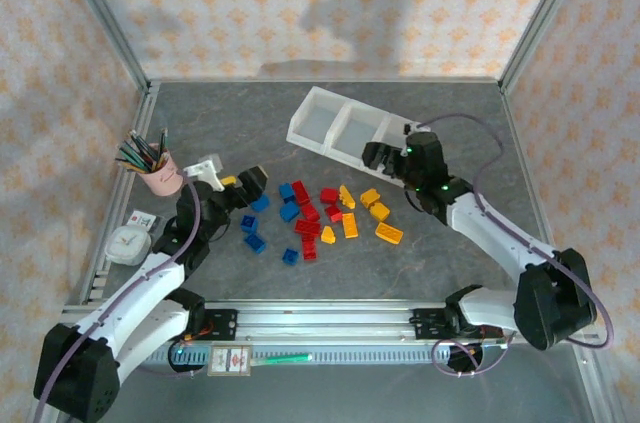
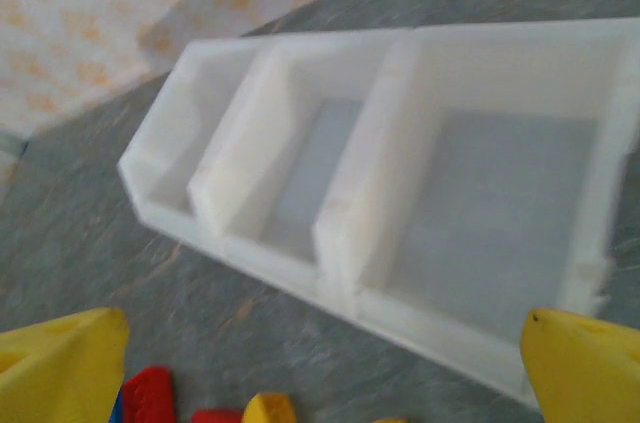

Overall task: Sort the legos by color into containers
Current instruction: Pick up the lego from the center of the table.

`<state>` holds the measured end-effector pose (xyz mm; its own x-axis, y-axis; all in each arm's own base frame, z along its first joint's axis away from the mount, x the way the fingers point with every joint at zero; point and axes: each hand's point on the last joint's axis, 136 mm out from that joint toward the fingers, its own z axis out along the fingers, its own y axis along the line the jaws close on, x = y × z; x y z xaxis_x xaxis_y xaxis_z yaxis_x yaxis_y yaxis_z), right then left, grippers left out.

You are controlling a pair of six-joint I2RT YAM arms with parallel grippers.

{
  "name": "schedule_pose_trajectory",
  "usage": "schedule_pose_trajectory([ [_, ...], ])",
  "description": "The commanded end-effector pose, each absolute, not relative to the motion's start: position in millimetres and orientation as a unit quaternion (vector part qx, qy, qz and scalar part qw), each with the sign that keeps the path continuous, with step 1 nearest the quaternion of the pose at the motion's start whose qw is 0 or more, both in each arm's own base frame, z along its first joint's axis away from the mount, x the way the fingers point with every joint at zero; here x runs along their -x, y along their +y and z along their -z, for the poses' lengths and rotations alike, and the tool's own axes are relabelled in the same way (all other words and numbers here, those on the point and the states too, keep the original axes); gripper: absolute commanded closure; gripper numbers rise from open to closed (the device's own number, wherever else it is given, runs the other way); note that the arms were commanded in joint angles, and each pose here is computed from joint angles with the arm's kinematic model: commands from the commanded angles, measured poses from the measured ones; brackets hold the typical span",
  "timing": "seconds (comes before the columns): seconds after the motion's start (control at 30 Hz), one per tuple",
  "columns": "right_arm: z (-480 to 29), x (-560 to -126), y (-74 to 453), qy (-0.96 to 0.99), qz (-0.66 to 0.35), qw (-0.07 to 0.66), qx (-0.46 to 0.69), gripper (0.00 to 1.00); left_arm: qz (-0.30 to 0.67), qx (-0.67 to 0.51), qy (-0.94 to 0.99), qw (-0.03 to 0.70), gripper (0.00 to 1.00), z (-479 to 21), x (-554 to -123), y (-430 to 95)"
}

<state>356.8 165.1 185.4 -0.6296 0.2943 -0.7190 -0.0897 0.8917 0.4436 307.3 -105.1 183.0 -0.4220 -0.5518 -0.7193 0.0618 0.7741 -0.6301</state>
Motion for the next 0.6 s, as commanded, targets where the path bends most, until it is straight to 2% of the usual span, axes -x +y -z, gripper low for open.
schedule_pose_trajectory([
  [0.0,-169.9,-348.8,179.9,0.901,-0.184,0.391,-0.027,0.0,0.312,0.148,0.794,0.501,0.01,-188.3,-302.1,-125.3],
  [0.17,-156.2,-342.8,218.4,0.92,-0.162,0.355,0.031,0.0,0.318,0.145,0.802,0.484,0.01,-176.6,-296.3,-149.0],
  [0.3,-141.3,-346.7,228.0,0.932,-0.121,0.336,0.054,0.02,0.316,0.141,0.813,0.468,0.01,-167.9,-295.6,-163.7],
  [0.57,-113.2,-350.1,245.6,0.945,-0.064,0.305,0.096,0.13,0.305,0.154,0.825,0.451,0.01,-153.8,-296.7,-167.1],
])
